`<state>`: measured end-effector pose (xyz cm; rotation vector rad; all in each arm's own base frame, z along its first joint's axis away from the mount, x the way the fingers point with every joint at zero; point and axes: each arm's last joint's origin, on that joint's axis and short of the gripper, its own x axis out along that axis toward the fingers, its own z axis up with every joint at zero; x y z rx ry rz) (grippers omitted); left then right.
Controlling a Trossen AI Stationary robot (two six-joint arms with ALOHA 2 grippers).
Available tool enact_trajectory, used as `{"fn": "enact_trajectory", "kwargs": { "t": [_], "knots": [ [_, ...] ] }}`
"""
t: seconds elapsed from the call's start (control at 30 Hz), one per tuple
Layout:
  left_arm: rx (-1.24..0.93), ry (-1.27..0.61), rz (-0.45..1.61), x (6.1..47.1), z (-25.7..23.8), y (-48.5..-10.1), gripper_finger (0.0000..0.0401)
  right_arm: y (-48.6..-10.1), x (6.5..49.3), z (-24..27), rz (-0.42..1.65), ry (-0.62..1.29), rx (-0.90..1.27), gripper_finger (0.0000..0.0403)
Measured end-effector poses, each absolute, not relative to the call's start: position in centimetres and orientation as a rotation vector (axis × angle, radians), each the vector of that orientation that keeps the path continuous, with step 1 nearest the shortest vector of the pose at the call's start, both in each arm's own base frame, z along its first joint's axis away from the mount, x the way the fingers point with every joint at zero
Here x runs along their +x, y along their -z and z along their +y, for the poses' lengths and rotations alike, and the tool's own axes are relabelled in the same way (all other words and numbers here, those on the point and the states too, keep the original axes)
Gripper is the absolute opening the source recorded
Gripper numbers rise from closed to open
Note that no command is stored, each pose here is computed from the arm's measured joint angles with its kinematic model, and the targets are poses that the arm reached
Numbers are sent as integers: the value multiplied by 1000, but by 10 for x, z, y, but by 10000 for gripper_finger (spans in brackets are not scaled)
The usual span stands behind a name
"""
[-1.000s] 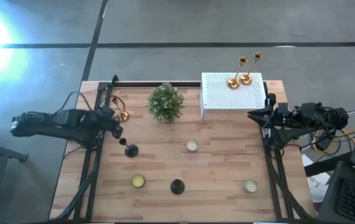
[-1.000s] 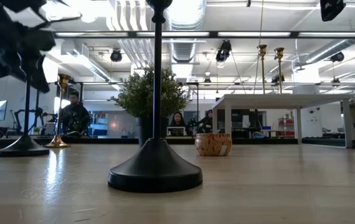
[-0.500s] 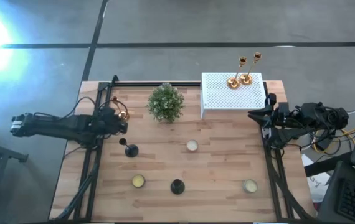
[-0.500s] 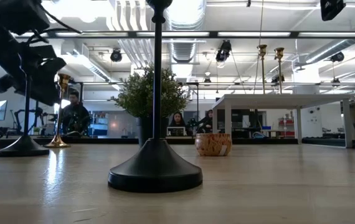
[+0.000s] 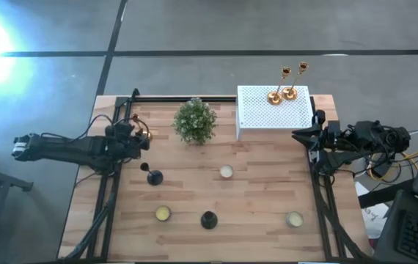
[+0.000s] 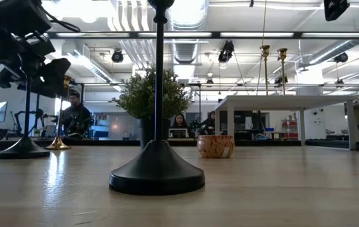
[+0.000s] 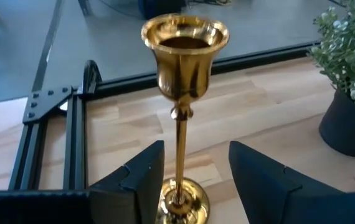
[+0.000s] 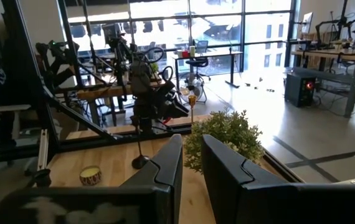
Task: Pick & Place candle stick holders
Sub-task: Put the gold candle holder on the shelf
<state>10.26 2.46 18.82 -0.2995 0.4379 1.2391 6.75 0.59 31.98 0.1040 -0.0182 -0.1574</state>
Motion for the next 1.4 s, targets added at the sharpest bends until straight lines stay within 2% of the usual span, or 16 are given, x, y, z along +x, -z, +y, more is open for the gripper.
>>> {"fn": "enact_trajectory", "kwargs": {
  "t": [0.37,0.57,0.7,0.83,0.87,1.17,1.4],
  "knots": [
    [-282,-1226,379,111,30,-172,183,-320,67,6,-18,157,103,54],
    [-237,-1304,338,108,34,-166,164,-320,67,6,-20,156,115,54],
    [-233,-1320,342,107,36,-160,116,-320,67,6,-18,157,85,59],
    [-235,-1306,341,107,36,-157,29,-320,67,6,-18,158,74,61],
    [-233,-1294,343,108,36,-158,21,-320,67,6,-18,158,72,61],
    [-162,-1033,326,124,34,-181,20,-320,67,6,-15,158,52,57],
    [-104,-896,271,122,32,-223,20,-319,67,6,-11,158,54,47]
  ]
}}
